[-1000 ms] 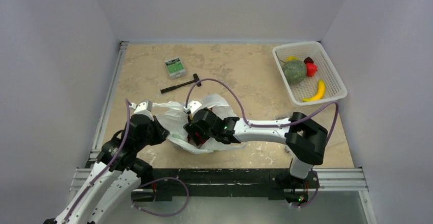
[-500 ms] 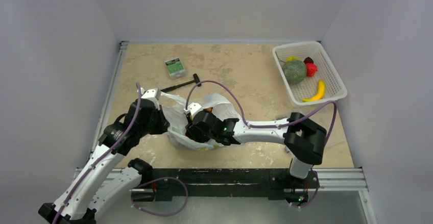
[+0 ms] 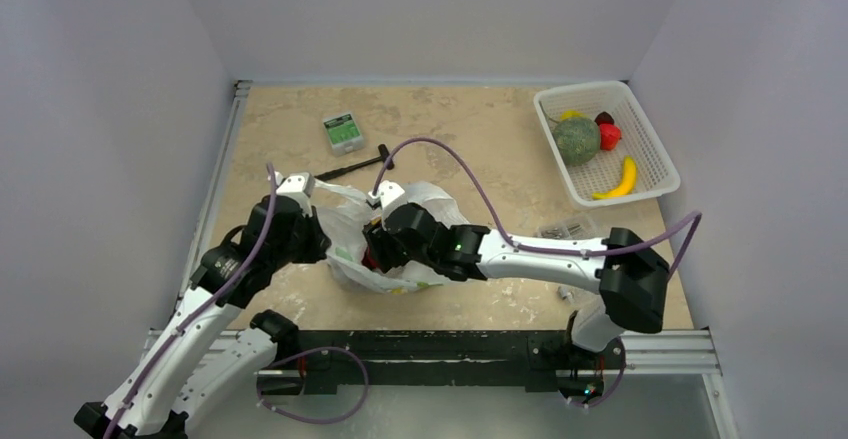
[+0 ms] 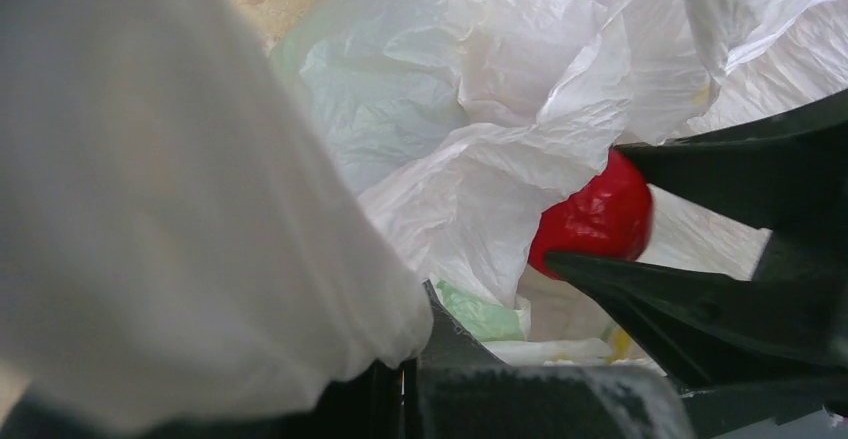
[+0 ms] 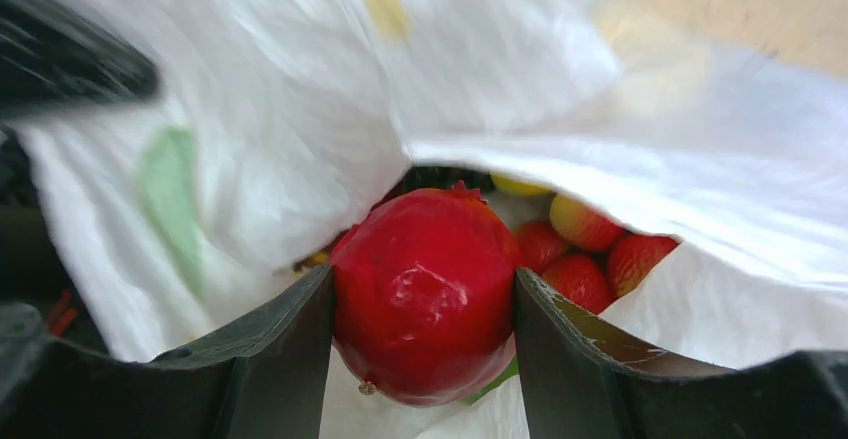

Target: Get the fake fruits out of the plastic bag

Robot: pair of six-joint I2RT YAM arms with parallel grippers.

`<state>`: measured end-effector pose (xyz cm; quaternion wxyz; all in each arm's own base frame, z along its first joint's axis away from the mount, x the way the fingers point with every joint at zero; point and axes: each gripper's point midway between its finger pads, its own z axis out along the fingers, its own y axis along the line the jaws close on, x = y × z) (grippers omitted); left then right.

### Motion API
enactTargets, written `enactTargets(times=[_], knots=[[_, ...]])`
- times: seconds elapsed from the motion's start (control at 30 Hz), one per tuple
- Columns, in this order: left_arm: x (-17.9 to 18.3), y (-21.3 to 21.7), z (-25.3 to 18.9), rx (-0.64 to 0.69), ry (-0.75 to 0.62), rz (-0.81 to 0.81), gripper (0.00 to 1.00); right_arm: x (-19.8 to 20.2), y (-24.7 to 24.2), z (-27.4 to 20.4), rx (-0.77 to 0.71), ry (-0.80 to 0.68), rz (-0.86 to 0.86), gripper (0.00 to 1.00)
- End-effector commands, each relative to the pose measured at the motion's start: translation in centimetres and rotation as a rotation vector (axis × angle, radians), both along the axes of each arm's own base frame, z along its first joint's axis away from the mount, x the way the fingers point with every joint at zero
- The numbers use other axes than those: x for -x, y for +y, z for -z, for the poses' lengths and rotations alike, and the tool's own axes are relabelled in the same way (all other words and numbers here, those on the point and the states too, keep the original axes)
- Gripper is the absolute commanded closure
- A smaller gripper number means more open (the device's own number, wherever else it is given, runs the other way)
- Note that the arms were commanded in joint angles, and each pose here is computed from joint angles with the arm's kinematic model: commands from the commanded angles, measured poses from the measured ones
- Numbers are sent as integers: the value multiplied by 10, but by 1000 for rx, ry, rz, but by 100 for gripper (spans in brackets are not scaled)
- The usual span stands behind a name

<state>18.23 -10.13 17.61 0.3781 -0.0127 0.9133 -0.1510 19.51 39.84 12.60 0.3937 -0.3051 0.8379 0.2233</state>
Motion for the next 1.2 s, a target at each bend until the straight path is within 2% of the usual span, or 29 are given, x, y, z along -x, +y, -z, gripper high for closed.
enactTargets(times=[0.0,0.17,0.33,0.5,0.73,0.9,1.07,1.17], knots=[[-8,-3,-5,-2,-34,16,100,-17,8,-78,-151,-96,71,100],[-7,0,-8,3,-53,7,100,-18,9,-120,-239,-120,80,100],[-5,1,-11,10,-70,4,100,-36,-14,-150,-241,-197,179,100],[-1,-1,-12,-5,-78,17,100,-71,-73,-193,-294,-281,329,100],[1,-1,-12,-22,-88,19,100,-110,-179,-246,-360,-461,635,100],[1,0,-12,-28,-83,17,100,-147,-268,-230,-253,-476,921,100],[1,2,-14,-24,-96,8,100,-173,-355,-186,-114,-466,1178,100],[1,2,-13,-24,-94,7,100,-185,-402,-151,-36,-409,1322,100]])
